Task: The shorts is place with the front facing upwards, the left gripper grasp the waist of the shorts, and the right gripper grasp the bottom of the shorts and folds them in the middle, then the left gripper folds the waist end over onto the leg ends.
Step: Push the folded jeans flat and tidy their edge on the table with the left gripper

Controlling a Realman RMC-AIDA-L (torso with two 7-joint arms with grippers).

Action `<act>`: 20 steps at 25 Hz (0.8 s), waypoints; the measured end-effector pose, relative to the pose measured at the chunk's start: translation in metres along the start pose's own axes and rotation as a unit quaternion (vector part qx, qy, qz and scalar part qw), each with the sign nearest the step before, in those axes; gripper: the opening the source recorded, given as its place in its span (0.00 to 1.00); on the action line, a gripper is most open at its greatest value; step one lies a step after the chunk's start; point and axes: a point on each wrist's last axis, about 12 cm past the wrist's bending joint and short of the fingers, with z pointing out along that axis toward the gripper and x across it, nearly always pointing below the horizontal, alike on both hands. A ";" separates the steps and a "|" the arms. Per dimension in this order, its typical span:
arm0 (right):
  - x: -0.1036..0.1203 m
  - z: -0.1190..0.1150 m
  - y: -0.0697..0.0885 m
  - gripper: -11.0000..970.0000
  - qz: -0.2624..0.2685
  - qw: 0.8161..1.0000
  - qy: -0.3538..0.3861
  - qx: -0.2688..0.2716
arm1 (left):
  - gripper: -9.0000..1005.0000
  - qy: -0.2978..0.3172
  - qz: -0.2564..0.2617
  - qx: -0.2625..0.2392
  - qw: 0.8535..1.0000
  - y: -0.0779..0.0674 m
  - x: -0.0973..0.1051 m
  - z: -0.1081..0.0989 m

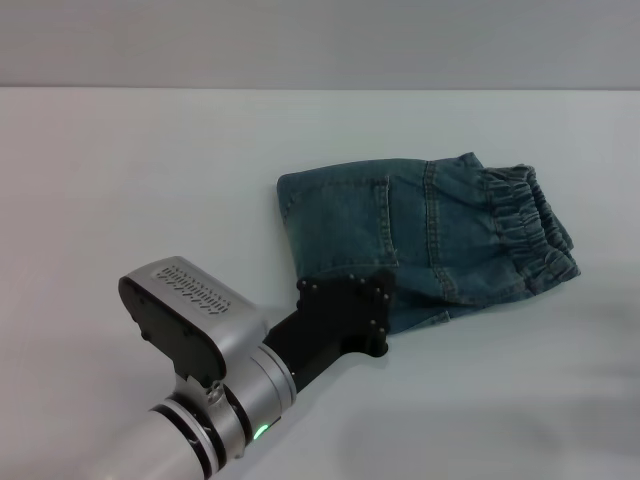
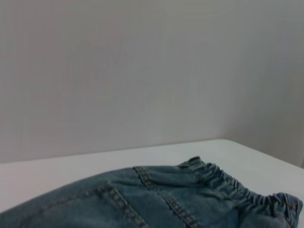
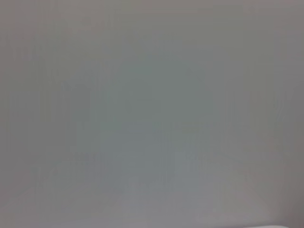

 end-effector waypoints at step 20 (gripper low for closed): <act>-0.009 0.004 0.003 0.01 0.007 1.000 -0.016 -0.003 | 0.03 0.043 -0.003 -0.010 0.999 0.040 0.002 0.023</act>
